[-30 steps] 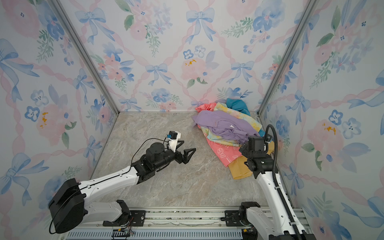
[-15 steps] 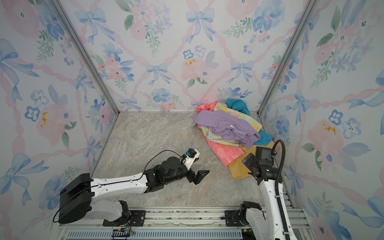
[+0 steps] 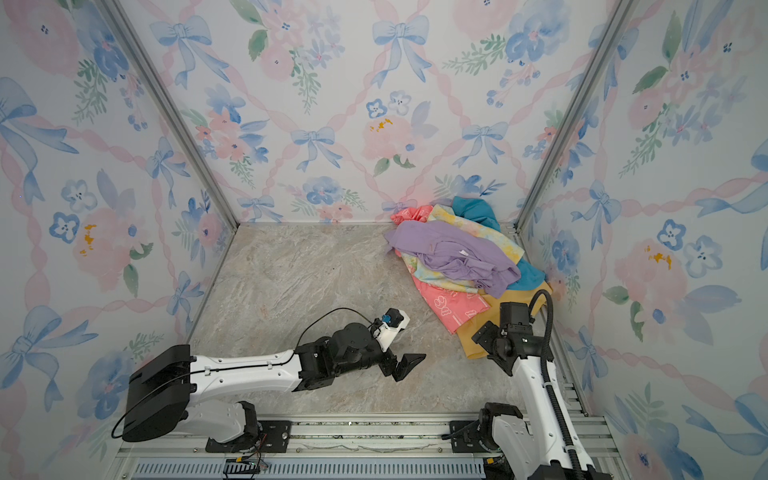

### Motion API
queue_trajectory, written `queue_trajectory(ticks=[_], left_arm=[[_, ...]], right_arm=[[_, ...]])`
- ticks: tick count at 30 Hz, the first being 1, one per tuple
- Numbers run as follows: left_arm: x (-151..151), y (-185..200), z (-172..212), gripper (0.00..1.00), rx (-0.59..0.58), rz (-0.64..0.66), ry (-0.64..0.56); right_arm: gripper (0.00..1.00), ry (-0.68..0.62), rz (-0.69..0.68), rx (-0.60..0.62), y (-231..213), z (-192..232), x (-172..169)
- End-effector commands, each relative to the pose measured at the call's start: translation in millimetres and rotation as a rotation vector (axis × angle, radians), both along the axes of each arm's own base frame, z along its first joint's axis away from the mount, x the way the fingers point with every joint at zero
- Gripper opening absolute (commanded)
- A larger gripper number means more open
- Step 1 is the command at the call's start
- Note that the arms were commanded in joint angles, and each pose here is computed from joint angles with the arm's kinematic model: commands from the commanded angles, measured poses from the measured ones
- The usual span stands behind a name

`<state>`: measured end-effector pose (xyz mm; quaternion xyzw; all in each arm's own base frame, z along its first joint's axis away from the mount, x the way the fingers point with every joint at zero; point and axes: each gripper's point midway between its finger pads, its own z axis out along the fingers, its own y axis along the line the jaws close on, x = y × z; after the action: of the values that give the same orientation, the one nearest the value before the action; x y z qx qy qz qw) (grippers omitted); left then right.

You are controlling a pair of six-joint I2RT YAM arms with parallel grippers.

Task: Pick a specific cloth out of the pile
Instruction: 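Lower the right gripper onto the yellow cloth hem and close it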

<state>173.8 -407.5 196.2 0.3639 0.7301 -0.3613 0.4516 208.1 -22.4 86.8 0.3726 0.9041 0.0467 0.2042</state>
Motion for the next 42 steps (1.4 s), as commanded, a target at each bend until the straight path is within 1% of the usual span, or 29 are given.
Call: queue_trajectory(ticks=[1,6,10,13,16,30,33,35,38,42], left_arm=[[5,-2,5,0.98,0.006,0.013,-0.015],[14,1,5,0.98,-0.004,0.035,0.004],[23,4,4,0.98,-0.014,0.048,0.027],[28,7,5,0.98,-0.021,0.059,0.032],[33,10,8,0.98,-0.029,0.073,0.031],[42,14,10,0.98,-0.038,0.092,0.039],[44,16,11,0.98,-0.040,0.097,0.037],[44,16,13,0.98,-0.045,0.100,0.037],[44,17,13,0.98,-0.045,0.101,0.036],[43,16,13,0.98,-0.045,0.094,0.039]], right_arm=[[0.87,0.012,0.015,0.000,7,-8,6],[0.82,0.022,0.059,-0.035,14,-12,15],[0.77,0.044,0.097,-0.036,20,-20,20],[0.76,0.060,0.113,-0.034,22,-26,24],[0.71,0.074,0.127,-0.026,25,-30,27],[0.57,0.132,0.170,-0.006,36,-59,35],[0.51,0.148,0.180,-0.010,36,-64,37],[0.39,0.157,0.182,-0.012,36,-68,37],[0.28,0.159,0.181,-0.015,35,-70,38],[0.22,0.148,0.183,-0.025,34,-68,40]])
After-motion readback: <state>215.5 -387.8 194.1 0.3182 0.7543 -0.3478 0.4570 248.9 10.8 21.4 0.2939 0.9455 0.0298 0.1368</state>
